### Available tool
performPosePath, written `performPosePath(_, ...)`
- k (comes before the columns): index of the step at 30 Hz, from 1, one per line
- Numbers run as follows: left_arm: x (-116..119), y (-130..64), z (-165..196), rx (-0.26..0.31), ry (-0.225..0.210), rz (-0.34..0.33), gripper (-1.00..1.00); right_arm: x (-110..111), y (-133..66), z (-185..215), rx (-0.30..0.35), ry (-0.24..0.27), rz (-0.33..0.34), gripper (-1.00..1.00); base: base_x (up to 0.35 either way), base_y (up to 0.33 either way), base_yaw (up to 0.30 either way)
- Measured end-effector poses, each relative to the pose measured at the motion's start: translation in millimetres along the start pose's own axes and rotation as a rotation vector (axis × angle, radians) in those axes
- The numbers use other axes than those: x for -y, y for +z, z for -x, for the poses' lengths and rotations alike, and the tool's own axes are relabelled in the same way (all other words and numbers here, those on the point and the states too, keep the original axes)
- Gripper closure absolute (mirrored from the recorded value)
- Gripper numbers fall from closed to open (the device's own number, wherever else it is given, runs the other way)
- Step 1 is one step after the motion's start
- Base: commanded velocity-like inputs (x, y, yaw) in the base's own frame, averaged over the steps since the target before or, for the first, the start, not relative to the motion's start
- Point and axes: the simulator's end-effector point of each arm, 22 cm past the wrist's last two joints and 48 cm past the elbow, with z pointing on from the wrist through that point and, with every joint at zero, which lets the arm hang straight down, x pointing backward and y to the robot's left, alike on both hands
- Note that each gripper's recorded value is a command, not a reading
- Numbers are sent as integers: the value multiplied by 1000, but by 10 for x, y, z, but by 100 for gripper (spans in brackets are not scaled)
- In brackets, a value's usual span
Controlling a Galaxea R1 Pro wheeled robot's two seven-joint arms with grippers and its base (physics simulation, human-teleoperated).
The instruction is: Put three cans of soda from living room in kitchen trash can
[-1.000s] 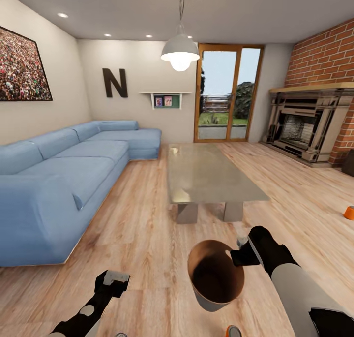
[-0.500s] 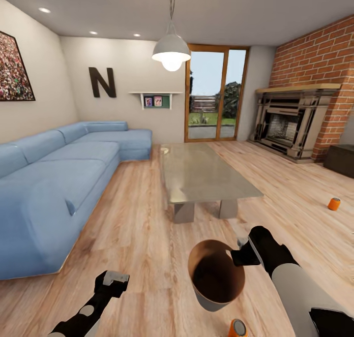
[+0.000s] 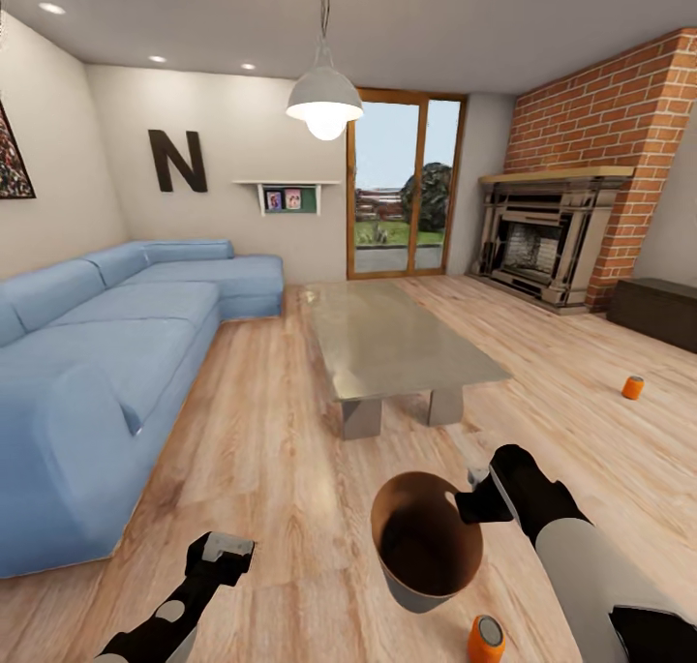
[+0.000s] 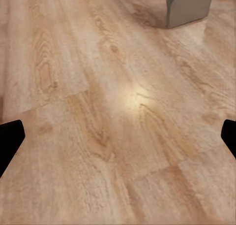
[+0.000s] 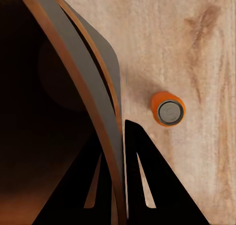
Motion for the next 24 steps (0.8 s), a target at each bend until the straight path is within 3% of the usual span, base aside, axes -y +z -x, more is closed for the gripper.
performPosePath(7, 1, -17, -76, -17, -1, 1, -100, -9, -1, 1, 1, 5, 6, 100, 0, 234, -3)
performPosePath(19, 55, -23, -143, -40, -2, -4, -100, 73, -21, 10, 4, 4, -11, 100, 0, 22, 0)
performPosePath(21, 67, -25, -179, -56, -3, -6, -100, 83, -28, 18, 7, 4, -13, 100, 0, 2, 0)
performPosePath(24, 127, -32, -419, -148, -6, -14, -100, 102, -6, 14, 12, 7, -13, 100, 0, 0, 0)
